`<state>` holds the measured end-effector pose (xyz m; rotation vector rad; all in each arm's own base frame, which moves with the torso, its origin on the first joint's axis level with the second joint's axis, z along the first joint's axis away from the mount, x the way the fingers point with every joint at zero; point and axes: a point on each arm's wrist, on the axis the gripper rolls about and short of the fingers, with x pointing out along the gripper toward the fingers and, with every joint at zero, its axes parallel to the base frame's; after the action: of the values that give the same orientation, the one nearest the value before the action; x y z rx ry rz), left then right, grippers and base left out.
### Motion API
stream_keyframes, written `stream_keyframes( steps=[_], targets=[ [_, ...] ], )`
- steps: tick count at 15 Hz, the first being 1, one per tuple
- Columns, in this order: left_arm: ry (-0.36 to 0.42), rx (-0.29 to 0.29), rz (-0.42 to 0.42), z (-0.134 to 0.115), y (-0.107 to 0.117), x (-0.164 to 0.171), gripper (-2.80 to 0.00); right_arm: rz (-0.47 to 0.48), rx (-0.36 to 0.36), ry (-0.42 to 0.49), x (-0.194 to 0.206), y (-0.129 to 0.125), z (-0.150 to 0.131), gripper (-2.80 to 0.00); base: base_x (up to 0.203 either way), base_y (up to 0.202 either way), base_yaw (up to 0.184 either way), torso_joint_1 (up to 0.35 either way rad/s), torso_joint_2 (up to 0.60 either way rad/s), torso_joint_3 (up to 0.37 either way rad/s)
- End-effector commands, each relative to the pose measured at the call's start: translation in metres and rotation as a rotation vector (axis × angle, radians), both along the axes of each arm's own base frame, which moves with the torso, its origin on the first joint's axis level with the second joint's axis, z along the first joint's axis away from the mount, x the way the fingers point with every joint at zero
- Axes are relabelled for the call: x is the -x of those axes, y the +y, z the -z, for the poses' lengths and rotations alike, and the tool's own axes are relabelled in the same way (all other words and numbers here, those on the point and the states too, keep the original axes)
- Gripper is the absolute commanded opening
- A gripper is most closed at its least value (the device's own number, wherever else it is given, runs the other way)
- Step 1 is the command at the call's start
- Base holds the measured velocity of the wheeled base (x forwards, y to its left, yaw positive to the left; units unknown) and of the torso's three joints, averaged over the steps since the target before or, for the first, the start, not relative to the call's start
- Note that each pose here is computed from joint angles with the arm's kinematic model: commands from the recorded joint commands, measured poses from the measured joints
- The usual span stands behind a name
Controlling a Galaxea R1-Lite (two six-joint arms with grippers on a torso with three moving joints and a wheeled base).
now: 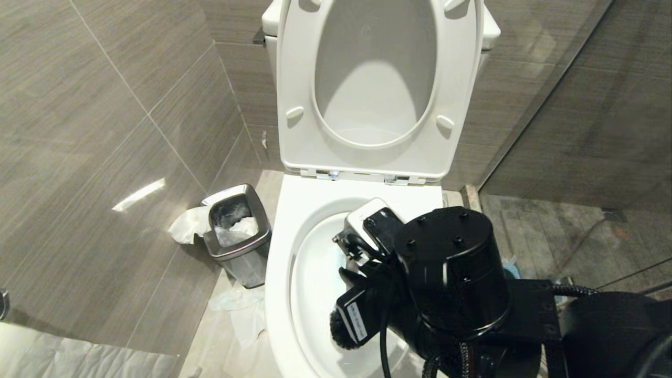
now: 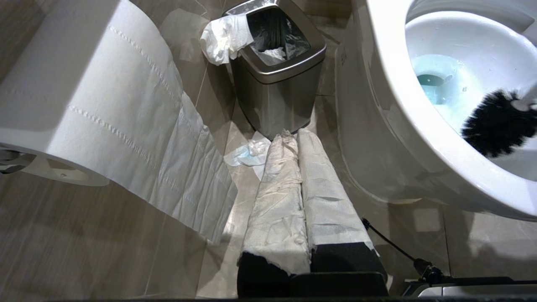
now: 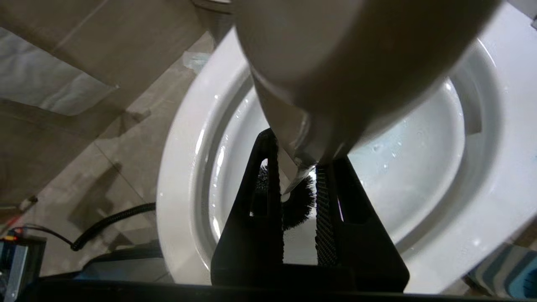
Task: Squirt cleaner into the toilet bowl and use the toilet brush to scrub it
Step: Scrub the toilet bowl
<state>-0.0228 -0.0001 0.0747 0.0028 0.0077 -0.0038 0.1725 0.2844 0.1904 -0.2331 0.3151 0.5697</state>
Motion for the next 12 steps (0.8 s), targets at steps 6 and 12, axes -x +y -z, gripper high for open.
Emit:
stream_keyframes(
  steps=[6,12],
  targets=[
    [0.003,0.000,-0.001,0.001,0.000,0.000,-2.80,0.071,-0.047,-0.041,-0.052,0.060,0.021,-2.80,0.000,0.000,0.000,0.000,0.00,0.000],
    [0.003,0.000,0.001,0.001,0.000,0.000,-2.80,0.258,-0.081,-0.127,-0.142,0.037,0.009,-2.80,0.000,0.000,0.000,0.000,0.00,0.000]
  ],
)
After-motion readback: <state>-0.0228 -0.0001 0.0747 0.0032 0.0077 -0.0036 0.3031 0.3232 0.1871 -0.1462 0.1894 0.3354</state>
